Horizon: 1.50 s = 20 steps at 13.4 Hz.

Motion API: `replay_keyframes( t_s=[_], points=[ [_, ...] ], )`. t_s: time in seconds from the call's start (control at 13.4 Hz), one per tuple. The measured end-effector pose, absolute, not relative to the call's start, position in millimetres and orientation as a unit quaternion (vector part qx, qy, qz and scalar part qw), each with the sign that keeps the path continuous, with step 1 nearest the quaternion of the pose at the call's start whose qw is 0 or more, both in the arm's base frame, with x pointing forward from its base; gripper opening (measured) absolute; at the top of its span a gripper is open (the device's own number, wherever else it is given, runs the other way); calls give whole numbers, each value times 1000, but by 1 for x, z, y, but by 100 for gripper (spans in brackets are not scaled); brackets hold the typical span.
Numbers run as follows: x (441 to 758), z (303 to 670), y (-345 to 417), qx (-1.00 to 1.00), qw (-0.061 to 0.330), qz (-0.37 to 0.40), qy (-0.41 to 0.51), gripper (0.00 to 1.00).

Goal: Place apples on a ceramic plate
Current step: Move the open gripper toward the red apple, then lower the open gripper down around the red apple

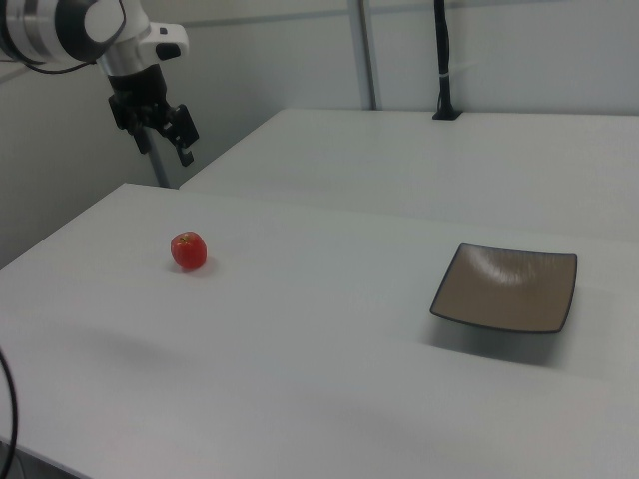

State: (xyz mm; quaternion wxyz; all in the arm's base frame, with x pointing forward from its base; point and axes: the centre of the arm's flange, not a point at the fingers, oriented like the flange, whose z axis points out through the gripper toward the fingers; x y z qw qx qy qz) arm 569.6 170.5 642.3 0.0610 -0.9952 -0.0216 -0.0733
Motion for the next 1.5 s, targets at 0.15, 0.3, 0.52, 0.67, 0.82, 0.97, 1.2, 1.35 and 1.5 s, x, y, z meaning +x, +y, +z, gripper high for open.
replay_keyframes(
  t_s=[0.15,0.3,0.52,0.67,0.82,0.97,1.2,1.35,1.5],
  points=[
    [591,627,204,-994,72,-87,-10,100],
    [609,605,235,-991,85,-105,-9,100],
    [628,567,276,-987,102,-122,6,100],
    [637,541,296,-986,109,-128,9,100],
    [645,512,313,-985,113,-133,4,100],
    [651,483,330,-984,114,-138,-3,100],
    [658,446,346,-983,116,-144,-10,100],
    [662,425,352,-983,110,-148,-15,100],
    [663,406,361,-982,101,-155,-27,100]
  ],
)
